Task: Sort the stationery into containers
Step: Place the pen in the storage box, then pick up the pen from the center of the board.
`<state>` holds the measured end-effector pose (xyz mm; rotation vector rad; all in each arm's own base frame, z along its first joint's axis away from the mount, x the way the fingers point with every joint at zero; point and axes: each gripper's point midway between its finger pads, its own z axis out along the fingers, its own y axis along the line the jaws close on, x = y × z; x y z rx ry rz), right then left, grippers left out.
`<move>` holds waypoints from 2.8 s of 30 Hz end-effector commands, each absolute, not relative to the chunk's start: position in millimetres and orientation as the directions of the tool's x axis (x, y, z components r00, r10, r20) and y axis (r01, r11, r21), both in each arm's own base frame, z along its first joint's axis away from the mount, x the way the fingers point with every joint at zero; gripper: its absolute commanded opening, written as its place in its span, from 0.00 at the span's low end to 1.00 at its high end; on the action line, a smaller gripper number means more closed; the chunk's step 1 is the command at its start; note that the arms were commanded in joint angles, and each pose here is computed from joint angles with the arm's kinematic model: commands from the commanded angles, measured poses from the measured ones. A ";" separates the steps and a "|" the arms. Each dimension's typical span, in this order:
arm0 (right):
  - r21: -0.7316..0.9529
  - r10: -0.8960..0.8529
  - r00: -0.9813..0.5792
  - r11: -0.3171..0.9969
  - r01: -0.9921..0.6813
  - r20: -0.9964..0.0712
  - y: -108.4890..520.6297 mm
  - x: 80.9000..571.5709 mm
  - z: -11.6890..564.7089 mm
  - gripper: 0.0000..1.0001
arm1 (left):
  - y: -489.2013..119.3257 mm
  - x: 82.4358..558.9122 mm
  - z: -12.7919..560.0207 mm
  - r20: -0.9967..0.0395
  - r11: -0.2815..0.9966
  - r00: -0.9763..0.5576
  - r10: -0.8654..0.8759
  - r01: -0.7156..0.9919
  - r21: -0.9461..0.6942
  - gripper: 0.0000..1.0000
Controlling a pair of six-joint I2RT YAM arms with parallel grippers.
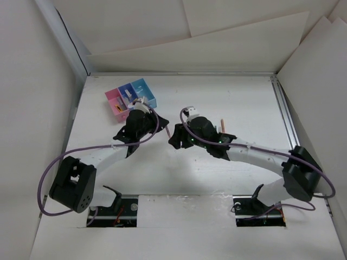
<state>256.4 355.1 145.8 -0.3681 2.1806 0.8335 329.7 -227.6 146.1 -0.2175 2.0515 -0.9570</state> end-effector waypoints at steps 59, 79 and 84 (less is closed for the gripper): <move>0.347 0.385 -0.605 0.919 0.186 -0.697 197.3 341.9 104.9 0.39 | -222.7 451.7 202.0 -0.779 0.823 -0.332 -0.532 0.014 -0.568 0.44; 0.298 0.395 -0.696 0.917 0.264 -0.600 178.9 301.1 48.8 0.39 | -260.7 327.2 178.1 -0.730 0.713 -0.533 -0.428 0.298 -0.635 0.44; 0.283 0.394 -0.707 0.918 0.276 -0.588 180.0 302.1 42.8 0.39 | -262.9 316.8 177.0 -0.726 0.688 -0.546 -0.417 0.332 -0.645 0.45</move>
